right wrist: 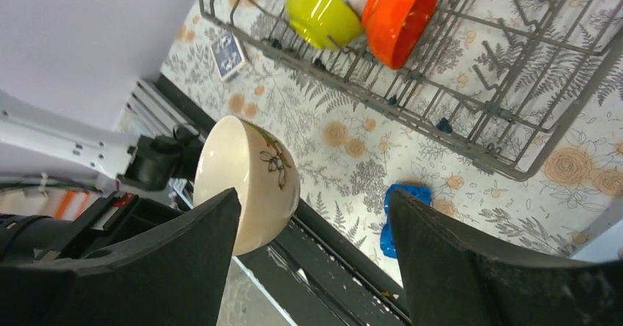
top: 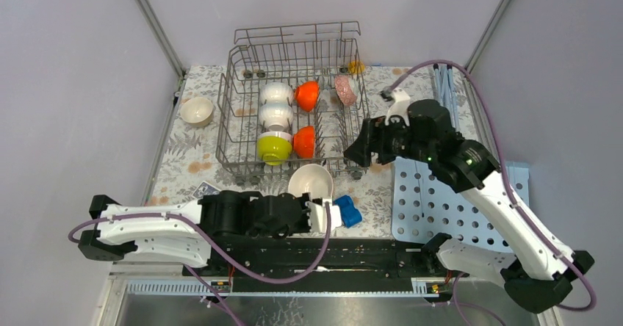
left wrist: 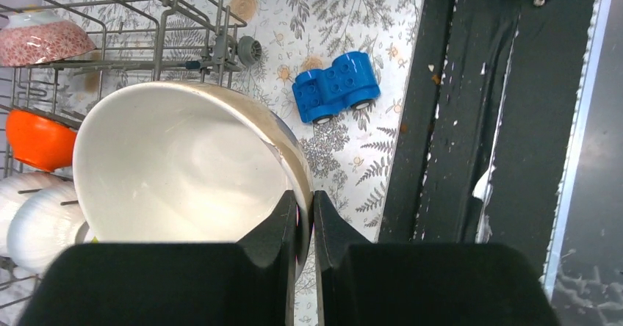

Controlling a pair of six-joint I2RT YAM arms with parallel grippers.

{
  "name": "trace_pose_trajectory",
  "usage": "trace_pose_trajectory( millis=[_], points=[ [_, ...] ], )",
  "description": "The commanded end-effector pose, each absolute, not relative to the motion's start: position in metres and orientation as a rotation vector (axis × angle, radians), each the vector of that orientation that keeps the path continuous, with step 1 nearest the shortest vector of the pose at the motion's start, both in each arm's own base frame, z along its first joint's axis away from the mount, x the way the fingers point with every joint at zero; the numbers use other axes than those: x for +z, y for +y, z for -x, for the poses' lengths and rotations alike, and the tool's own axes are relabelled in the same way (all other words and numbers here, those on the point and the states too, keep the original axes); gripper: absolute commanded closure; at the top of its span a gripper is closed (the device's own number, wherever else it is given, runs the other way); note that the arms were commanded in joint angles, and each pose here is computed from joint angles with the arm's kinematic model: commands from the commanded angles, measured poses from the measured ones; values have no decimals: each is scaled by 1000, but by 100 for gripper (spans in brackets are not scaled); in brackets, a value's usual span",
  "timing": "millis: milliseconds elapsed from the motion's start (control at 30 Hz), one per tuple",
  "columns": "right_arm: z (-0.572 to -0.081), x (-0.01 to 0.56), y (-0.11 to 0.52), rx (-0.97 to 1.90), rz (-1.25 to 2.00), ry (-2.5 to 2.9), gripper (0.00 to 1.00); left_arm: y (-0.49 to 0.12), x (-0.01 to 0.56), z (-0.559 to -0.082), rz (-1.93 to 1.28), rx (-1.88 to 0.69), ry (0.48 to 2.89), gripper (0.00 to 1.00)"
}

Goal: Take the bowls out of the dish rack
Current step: Place the bowl with the bowl.

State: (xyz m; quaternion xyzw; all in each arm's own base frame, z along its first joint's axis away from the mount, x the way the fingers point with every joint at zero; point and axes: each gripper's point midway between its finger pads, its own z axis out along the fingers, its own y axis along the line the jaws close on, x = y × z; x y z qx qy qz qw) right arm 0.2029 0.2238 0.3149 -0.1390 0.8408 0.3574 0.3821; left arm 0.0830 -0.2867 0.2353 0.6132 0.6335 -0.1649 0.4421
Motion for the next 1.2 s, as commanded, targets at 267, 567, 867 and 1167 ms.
trace_pose_trajectory(
  millis=[267,567,867,1167],
  points=[
    [-176,301,262,650,742,2233,28,-276,227,-64,-1759,-273,1357,100],
    [-153,270,287,590,902,2299,37,-279,225,-37,-1912,-402,1265,100],
    [-142,237,292,539,956,2366,46,-280,222,-35,-1931,-405,1273,100],
    [-133,222,299,557,977,2384,49,-279,224,-35,-1905,-418,1297,100]
  ],
)
